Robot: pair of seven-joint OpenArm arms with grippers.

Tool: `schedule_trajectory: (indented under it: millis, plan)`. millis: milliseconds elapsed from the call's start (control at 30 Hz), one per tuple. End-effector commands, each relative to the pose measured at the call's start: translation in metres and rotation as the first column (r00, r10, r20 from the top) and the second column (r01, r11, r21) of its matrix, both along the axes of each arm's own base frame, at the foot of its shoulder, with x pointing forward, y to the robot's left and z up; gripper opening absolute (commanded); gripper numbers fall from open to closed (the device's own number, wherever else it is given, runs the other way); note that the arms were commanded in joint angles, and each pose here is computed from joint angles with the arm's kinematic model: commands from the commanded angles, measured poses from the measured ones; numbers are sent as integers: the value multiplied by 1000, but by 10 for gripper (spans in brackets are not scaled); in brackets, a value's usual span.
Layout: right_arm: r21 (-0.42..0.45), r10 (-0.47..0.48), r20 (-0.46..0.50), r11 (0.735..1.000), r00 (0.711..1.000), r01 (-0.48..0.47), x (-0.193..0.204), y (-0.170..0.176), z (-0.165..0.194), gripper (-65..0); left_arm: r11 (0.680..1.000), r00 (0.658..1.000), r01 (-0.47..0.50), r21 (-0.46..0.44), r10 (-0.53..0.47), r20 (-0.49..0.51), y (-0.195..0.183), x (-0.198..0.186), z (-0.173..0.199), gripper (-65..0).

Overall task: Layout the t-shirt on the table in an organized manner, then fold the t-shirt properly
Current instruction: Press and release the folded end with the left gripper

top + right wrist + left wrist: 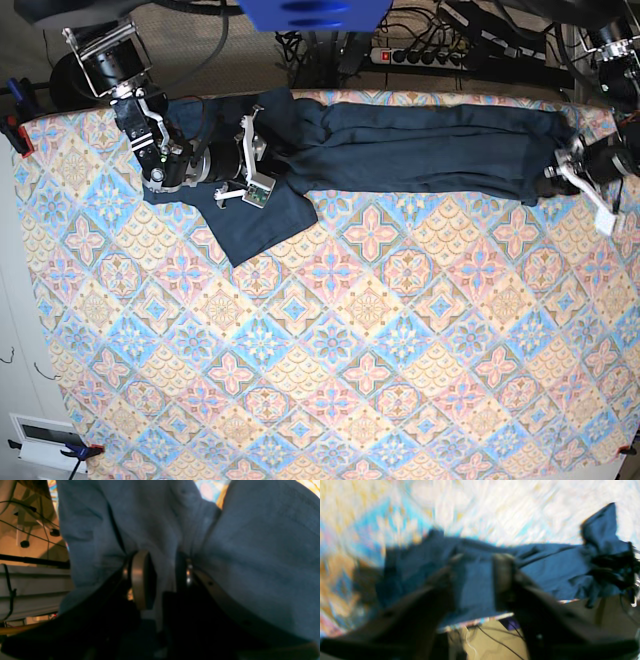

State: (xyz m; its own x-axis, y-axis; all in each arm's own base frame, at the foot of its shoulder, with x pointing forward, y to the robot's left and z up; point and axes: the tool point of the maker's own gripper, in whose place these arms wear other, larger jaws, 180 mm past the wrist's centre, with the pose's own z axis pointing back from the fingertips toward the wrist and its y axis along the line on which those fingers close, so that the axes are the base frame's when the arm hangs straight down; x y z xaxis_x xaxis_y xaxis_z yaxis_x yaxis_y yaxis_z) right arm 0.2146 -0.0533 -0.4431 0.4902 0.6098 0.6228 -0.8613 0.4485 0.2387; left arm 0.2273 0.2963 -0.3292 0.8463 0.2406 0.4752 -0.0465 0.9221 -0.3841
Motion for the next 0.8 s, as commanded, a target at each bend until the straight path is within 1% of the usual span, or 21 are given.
schedule_trajectory:
  millis: [0, 67, 133, 233, 300, 333, 433, 567, 633, 700, 767]
  plan:
    - [-293, -10, -21, 956, 1000, 3, -3, -57, -31, -462, 999, 999, 30, 33, -30, 9, -1, 5, 3, -355]
    - [-293, -10, -21, 956, 1000, 3, -3, -57, -31, -462, 991, 995, 85, 101, -78, -68, -8, -2, -17, -280]
    - [-293, -10, -21, 956, 1000, 3, -3, -57, -31, -462, 972, 984, 135, 194, -108, -144, -5, -10, -35, -239]
    - [-293, -10, -21, 956, 1000, 3, -3, -57, -31, -462, 927, 982, 160, 340, -116, -148, 7, -6, -47, -254]
    - [-293, -10, -21, 956, 1000, 3, -3, -57, -31, -462, 900, 974, 171, 401, -94, -205, 22, -14, -60, -274]
    - [-293, -10, -21, 956, 1000, 3, -3, -57, -31, -462, 893, 971, 165, 420, -71, -230, 31, -17, -66, -286]
    - [-291, -11, -19, 957, 1000, 5, -2, -56, -31, -462, 890, 966, 129, 437, -13, -259, 50, -14, -76, -328]
    - [-287, -62, 14, 956, 998, 64, 12, -67, -22, -462, 895, 969, 114, 432, -4, -246, 53, -5, -73, -375]
    - [-265, -67, 55, 961, 996, 79, 21, -64, -11, -462, 896, 971, 115, 429, -10, -240, 51, -3, -72, -376]
    - [-238, -47, 108, 969, 993, 72, 29, -54, 5, -462, 895, 977, 116, 431, -24, -214, 47, 2, -67, -376]
    - [-220, -24, 159, 974, 987, 59, 35, -46, 21, -462, 911, 984, 111, 396, -43, -174, 31, 9, -64, -377]
